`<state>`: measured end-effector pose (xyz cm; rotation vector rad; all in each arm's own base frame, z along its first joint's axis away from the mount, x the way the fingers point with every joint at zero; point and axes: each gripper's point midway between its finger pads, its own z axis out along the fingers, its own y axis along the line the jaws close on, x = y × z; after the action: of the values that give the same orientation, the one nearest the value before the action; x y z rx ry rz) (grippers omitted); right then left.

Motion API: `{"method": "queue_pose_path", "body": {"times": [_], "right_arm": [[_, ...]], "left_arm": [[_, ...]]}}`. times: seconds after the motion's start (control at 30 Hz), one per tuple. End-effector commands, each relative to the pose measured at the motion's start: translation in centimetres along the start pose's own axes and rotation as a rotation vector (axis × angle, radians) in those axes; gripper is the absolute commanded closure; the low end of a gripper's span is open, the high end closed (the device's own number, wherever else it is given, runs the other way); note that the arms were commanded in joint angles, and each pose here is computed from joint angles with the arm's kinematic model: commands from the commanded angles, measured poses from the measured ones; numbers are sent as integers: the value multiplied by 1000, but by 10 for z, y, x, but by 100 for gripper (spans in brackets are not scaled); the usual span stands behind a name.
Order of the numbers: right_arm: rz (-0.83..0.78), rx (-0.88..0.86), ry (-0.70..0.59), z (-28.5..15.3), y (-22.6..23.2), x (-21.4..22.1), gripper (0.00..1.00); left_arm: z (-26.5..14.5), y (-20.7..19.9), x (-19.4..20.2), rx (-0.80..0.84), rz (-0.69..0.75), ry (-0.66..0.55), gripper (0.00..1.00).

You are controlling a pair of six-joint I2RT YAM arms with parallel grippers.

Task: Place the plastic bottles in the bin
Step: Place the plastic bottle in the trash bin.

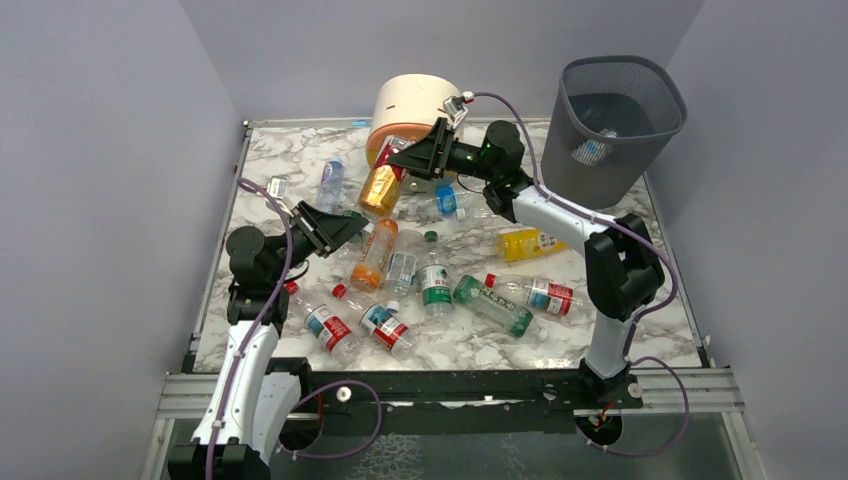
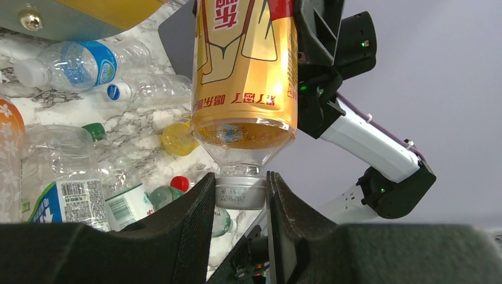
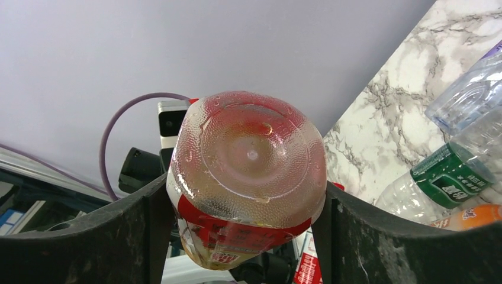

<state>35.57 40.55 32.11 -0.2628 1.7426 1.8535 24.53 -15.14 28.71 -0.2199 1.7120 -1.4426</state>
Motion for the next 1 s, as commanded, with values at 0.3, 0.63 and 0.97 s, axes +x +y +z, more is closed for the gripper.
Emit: {"method": "queue_pose_path", "body": {"times": [0.3,0.63,0.97], "right_arm": [[-127,94,-28,-5,11,-11,33],[-184,198,-51,-38,21,-6,37],[-302,372,-137,-92,32,-38,37]], "left_arm": [[5,-29,0,99,76,96,29],[11,-42,-11,122,103,113,1],[14,-44,-17,121,116,99,1]]}}
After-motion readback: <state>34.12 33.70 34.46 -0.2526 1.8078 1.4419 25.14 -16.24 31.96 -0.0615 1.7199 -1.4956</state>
